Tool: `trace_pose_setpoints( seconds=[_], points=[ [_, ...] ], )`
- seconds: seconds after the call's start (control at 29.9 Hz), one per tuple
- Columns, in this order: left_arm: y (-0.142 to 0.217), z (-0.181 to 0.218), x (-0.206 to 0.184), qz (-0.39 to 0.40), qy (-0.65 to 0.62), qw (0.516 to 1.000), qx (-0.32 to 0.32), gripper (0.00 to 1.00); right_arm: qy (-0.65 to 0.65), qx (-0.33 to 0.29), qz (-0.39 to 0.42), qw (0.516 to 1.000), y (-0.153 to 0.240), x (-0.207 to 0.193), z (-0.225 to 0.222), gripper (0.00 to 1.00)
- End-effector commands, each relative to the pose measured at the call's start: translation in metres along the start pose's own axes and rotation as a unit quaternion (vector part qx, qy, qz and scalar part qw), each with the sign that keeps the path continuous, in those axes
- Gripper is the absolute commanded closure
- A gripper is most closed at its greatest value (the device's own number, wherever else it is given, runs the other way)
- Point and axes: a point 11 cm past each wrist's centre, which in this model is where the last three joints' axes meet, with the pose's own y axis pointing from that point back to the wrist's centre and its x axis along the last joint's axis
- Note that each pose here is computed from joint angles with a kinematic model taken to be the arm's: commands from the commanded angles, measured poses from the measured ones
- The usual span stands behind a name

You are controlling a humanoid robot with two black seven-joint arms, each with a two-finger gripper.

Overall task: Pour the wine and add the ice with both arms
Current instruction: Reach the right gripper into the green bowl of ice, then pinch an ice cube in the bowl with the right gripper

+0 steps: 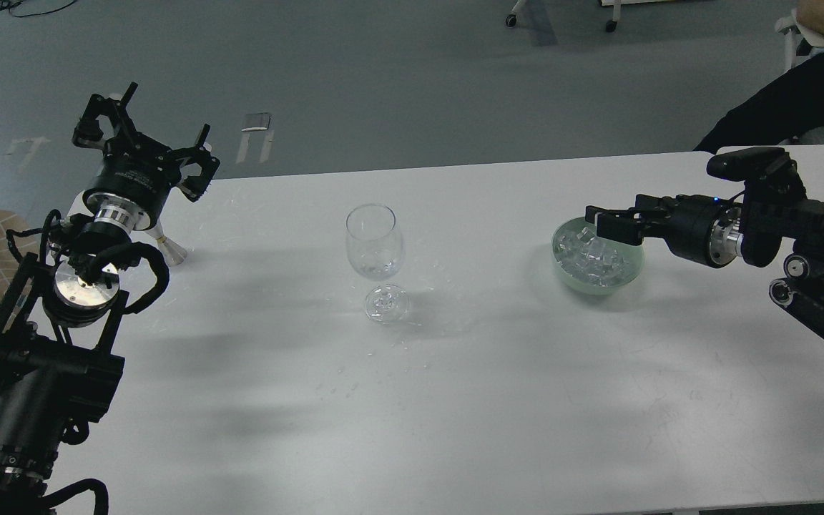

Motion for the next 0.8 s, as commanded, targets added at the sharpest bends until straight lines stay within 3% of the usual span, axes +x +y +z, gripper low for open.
trace_pose_setpoints(
  seconds=[0.0, 0.13, 0.17, 0.77],
  points=[
    [0.001, -0.001, 0.002, 0.002, 0.001, 1.000, 0.000, 0.02, -0.008, -0.002, -0.005, 1.000, -0.008, -0.008, -0.002, 0.27],
    [0.004, -0.003, 0.006, 0.003, 0.003, 1.000, 0.000, 0.02, -0.023, -0.010, -0.012, 1.000, -0.018, -0.018, 0.001, 0.50],
    [0.005, -0.005, 0.008, 0.005, 0.003, 1.000, 0.001, 0.02, -0.025, -0.008, -0.012, 1.000, -0.019, -0.018, -0.001, 0.51],
    [0.011, -0.013, 0.014, 0.014, 0.017, 1.000, 0.001, 0.02, -0.033, 0.017, -0.017, 0.999, -0.025, -0.027, -0.010, 0.46]
  ],
)
